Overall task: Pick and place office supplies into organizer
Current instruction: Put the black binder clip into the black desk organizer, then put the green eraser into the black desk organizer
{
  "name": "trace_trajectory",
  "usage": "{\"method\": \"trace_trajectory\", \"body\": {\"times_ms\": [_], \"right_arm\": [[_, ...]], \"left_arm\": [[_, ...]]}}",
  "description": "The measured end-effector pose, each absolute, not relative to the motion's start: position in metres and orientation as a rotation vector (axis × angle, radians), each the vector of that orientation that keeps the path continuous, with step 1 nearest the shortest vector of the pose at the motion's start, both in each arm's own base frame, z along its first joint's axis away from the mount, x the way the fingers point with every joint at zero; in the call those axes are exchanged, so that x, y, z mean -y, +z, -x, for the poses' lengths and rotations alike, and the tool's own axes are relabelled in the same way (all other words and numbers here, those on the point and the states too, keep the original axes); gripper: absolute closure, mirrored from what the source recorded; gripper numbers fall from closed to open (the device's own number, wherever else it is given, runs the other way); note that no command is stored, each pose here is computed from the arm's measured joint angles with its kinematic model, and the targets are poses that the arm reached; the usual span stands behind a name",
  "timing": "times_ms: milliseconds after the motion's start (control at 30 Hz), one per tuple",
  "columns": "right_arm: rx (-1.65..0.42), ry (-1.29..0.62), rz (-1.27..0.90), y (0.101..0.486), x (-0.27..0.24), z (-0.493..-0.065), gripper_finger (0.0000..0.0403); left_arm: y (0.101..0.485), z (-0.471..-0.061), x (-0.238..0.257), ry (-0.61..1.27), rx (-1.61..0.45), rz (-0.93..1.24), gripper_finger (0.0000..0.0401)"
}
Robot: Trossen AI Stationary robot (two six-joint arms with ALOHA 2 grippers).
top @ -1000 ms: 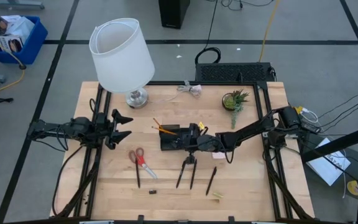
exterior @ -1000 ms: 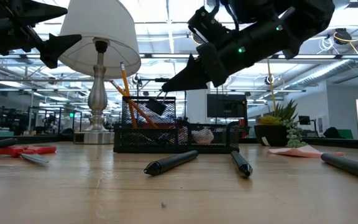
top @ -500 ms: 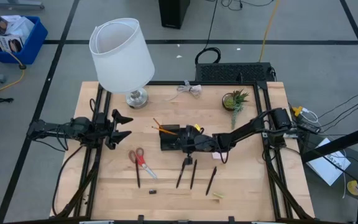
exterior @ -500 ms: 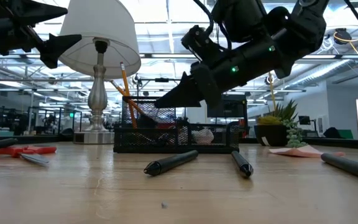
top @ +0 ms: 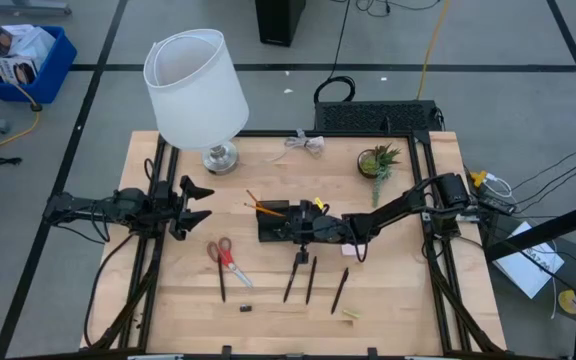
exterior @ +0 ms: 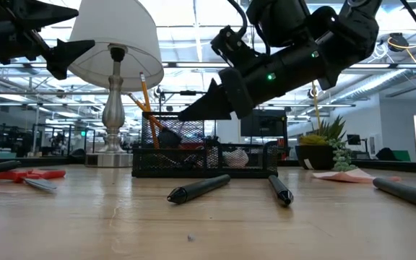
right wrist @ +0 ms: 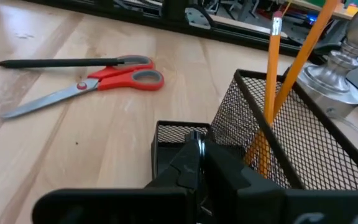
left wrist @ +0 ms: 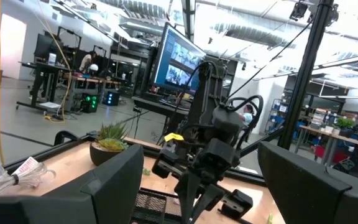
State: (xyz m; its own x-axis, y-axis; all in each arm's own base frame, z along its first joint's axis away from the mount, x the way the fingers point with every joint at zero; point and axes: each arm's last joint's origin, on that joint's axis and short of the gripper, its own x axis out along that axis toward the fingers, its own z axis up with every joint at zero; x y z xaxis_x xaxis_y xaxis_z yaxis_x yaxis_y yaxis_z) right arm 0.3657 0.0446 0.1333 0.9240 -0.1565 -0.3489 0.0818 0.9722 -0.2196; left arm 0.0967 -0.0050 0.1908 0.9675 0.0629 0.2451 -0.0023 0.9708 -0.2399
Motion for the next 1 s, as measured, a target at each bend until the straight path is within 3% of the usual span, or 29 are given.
{"method": "trace_trajectory", "body": {"times_ms": [167,600,1000], "right_arm": [[-0.375,-0.124,0.204,0.133,-0.044,-0.366,0.0382],[-0.361,-0.128,0.189,0.134,-0.043,-0.366,0.0266],[-0.347,-0.099,0.165,0.135,-0.055,-0.365,0.0258]], "left_arm": [[0.191,-0.097,0.005,0.033,0.255,0.241,0.0082],[0.191,-0.097,0.005,0.033,0.255,0.241,0.0082],[0.191,-0.097,0.005,0.033,0.254,0.241,0.0082]]}}
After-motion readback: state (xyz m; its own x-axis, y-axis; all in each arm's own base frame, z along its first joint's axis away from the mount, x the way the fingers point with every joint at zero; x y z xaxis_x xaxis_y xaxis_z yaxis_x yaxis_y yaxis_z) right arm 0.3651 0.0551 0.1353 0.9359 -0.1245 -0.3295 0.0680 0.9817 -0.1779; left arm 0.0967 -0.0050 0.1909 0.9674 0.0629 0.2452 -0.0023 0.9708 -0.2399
